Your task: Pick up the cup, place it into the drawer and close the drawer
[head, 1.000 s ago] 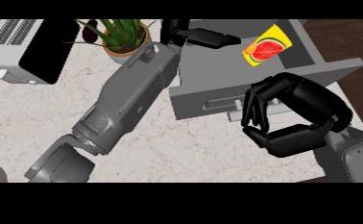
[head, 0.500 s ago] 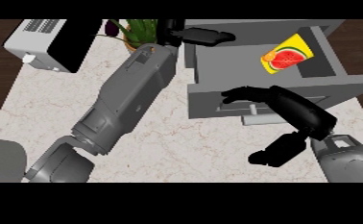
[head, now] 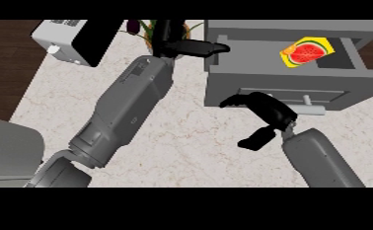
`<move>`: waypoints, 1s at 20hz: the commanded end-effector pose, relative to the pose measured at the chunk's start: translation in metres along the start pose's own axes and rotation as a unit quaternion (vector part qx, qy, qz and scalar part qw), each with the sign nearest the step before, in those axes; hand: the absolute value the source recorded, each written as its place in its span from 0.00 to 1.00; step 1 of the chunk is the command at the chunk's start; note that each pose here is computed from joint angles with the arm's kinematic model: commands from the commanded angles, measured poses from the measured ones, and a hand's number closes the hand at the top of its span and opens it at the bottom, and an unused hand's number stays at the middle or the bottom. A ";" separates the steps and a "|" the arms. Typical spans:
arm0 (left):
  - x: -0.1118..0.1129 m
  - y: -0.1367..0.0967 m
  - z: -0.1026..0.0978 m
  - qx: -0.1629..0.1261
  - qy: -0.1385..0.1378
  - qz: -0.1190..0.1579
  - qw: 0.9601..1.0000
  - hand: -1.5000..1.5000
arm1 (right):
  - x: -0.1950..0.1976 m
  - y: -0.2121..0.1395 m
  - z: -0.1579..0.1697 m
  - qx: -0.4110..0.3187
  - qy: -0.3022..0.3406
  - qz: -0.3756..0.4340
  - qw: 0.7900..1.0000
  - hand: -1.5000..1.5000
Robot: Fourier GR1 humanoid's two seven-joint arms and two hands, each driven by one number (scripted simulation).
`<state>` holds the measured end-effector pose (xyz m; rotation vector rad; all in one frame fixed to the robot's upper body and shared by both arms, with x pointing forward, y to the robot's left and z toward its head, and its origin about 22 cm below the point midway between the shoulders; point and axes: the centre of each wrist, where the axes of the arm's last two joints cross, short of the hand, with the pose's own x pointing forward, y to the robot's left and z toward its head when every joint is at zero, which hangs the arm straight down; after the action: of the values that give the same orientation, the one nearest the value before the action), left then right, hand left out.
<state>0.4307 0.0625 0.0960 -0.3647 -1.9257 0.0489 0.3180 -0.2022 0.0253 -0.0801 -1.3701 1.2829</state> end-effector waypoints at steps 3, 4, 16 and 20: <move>-0.010 0.025 0.017 0.021 -0.005 0.002 1.000 0.00 | -0.051 0.012 -0.026 -0.006 0.040 0.018 0.999 1.00; 0.000 0.035 0.013 0.013 0.000 0.015 1.000 0.00 | -0.064 -0.009 -0.017 -0.026 0.037 0.006 0.999 1.00; -0.001 0.084 0.036 -0.001 0.004 0.015 1.000 0.00 | -0.044 -0.132 -0.033 -0.204 0.021 -0.024 0.978 1.00; 0.001 0.090 0.040 -0.006 0.012 0.019 1.000 0.00 | -0.054 -0.148 -0.015 -0.234 0.028 -0.047 0.971 1.00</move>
<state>0.4179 0.1435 0.0688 -0.4041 -1.9112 0.0609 0.4073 -0.2663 0.0281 -0.1726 -1.5046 0.9821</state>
